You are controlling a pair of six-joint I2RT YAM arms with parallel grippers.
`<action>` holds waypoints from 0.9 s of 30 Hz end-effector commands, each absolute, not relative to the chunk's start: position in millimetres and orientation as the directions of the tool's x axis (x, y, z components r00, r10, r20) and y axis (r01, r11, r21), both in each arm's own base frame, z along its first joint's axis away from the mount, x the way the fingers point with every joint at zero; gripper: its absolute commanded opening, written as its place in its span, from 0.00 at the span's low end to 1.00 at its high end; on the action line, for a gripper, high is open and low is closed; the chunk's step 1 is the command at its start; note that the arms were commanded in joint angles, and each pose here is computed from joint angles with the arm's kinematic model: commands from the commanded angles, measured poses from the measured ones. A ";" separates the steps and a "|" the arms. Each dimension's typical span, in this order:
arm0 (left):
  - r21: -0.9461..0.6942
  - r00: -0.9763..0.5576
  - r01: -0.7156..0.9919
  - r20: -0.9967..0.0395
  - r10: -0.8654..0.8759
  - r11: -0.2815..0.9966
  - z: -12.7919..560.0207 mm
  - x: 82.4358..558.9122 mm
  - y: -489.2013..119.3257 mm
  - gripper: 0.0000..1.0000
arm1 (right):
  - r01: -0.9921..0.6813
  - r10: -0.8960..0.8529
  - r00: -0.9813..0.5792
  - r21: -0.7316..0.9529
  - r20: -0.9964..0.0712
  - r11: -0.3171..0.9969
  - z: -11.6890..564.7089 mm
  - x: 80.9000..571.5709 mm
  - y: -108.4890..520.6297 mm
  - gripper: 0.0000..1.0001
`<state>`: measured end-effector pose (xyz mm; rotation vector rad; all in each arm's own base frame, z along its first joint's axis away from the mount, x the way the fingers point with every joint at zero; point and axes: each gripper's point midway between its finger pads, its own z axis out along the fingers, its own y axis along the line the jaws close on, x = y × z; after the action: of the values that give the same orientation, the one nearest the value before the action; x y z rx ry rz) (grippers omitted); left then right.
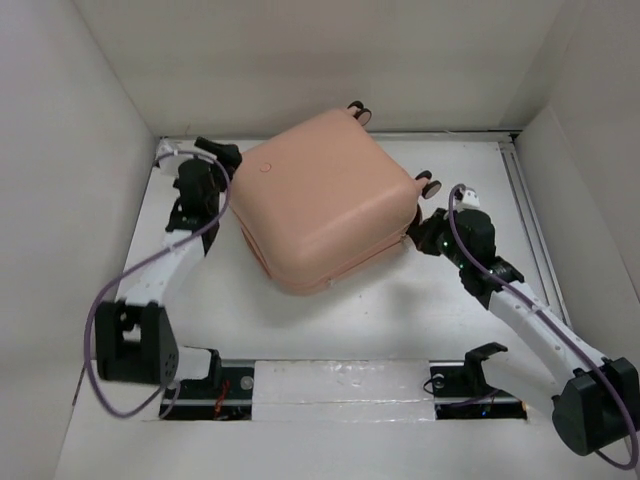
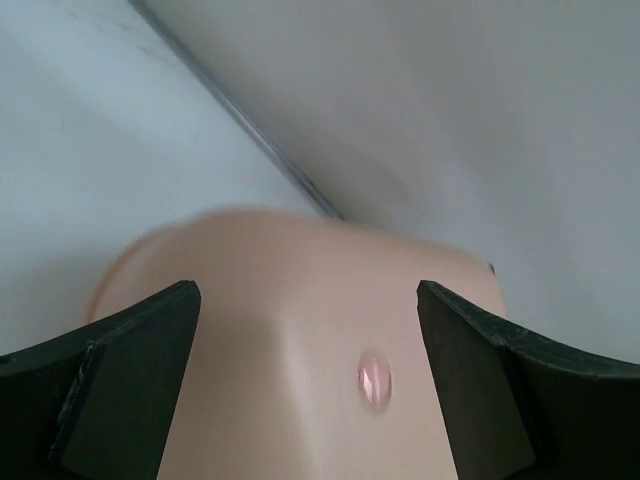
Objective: Pack the luggage
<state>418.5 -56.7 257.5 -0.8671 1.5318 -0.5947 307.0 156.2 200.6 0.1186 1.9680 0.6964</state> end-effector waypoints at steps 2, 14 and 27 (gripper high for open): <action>-0.748 -0.015 -0.154 -0.652 -0.758 0.646 308.2 494.3 -38.1 0.85 | -0.061 0.502 -0.392 0.566 -0.771 0.822 196.0 325.1 129.9 0.00; -0.570 -0.508 -0.146 -0.658 -0.556 0.808 189.7 605.4 -66.6 0.83 | -0.034 0.438 -0.492 0.520 -0.752 0.853 148.3 357.5 138.0 0.00; -0.786 -0.510 -0.129 -0.470 -0.720 0.604 142.9 504.8 -112.3 0.76 | -0.348 0.315 -0.564 0.566 -0.763 0.748 184.3 439.9 230.4 0.00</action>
<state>553.2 -27.0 131.3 -0.8430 1.9080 -0.6668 429.9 146.9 143.8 0.2323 2.0858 0.5270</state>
